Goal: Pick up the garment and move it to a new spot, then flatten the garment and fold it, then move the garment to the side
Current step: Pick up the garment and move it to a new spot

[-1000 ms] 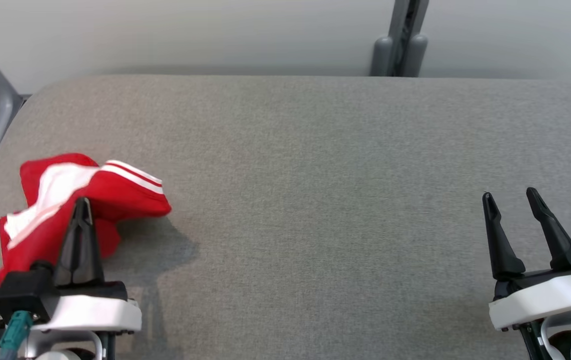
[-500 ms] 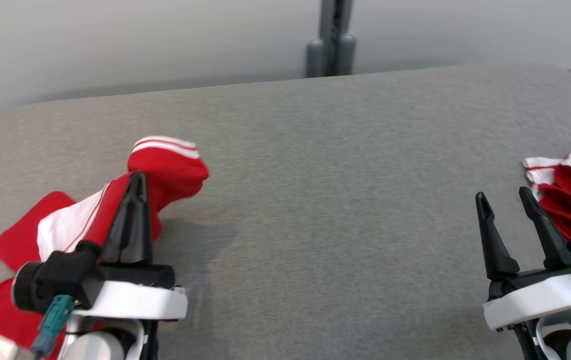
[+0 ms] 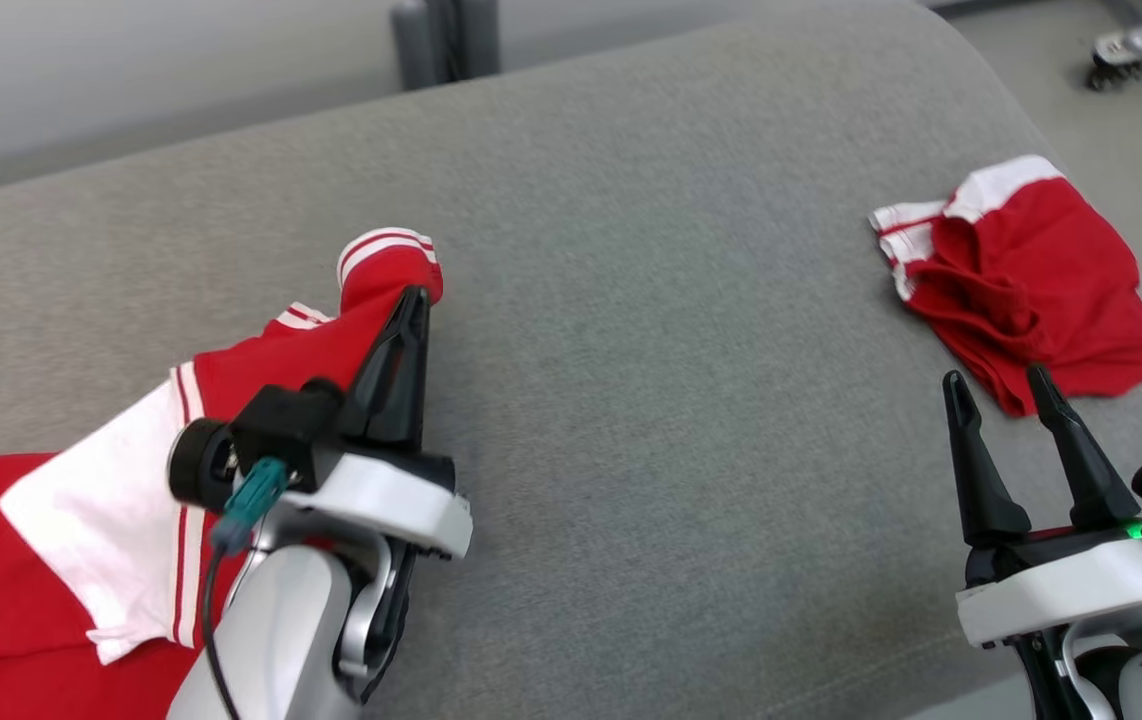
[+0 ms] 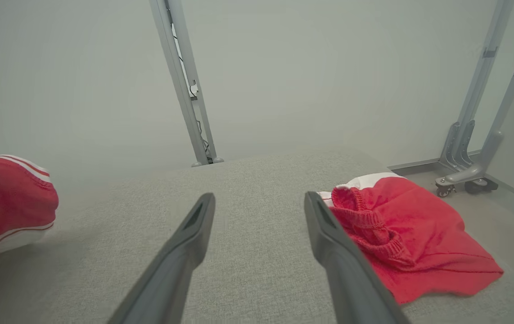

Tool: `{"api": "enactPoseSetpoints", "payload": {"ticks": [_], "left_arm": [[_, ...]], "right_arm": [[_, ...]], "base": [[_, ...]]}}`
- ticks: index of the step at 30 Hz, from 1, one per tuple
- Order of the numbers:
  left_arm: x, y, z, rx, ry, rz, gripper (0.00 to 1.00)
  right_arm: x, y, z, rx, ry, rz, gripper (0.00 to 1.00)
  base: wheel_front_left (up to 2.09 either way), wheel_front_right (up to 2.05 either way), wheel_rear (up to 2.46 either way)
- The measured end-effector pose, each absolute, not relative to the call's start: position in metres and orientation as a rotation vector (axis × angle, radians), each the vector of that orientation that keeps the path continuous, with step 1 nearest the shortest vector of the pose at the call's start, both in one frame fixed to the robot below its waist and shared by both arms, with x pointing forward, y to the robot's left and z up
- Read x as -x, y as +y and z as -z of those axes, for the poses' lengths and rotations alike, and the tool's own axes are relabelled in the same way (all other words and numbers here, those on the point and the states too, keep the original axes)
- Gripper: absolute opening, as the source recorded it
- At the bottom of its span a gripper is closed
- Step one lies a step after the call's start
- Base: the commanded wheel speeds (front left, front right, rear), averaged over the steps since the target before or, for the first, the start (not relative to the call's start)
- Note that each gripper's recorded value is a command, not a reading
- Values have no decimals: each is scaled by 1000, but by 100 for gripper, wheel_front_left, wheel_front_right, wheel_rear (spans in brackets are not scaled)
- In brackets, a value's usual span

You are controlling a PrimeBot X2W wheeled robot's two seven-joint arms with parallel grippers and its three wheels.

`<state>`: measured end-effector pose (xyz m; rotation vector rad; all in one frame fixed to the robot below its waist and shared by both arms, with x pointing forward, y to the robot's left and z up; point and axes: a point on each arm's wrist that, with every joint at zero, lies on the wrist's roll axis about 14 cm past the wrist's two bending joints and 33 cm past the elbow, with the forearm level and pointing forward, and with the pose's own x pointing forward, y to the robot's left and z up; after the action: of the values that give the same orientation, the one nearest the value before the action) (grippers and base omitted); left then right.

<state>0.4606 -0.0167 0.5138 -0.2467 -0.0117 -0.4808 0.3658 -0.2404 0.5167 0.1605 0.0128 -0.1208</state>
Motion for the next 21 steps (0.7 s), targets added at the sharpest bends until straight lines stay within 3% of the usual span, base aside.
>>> {"api": "enactPoseSetpoints", "payload": {"ticks": [13, 14, 15, 21], "left_arm": [[-463, -98, -435, 255, 224, 698, 0], [-462, -101, -431, 258, 237, 708, 31], [-461, -103, -430, 261, 239, 716, 100], [-454, -109, -446, 305, 206, 751, 100]], "right_arm": [[-366, -260, -490, -183, 59, 195, 100], [-365, -261, -488, -185, 63, 199, 100], [-365, -262, -487, -186, 62, 203, 100], [-366, -265, -486, -193, 52, 211, 100]], "base": [[0, 0, 0], [0, 0, 0], [0, 0, 0], [0, 0, 0]]}}
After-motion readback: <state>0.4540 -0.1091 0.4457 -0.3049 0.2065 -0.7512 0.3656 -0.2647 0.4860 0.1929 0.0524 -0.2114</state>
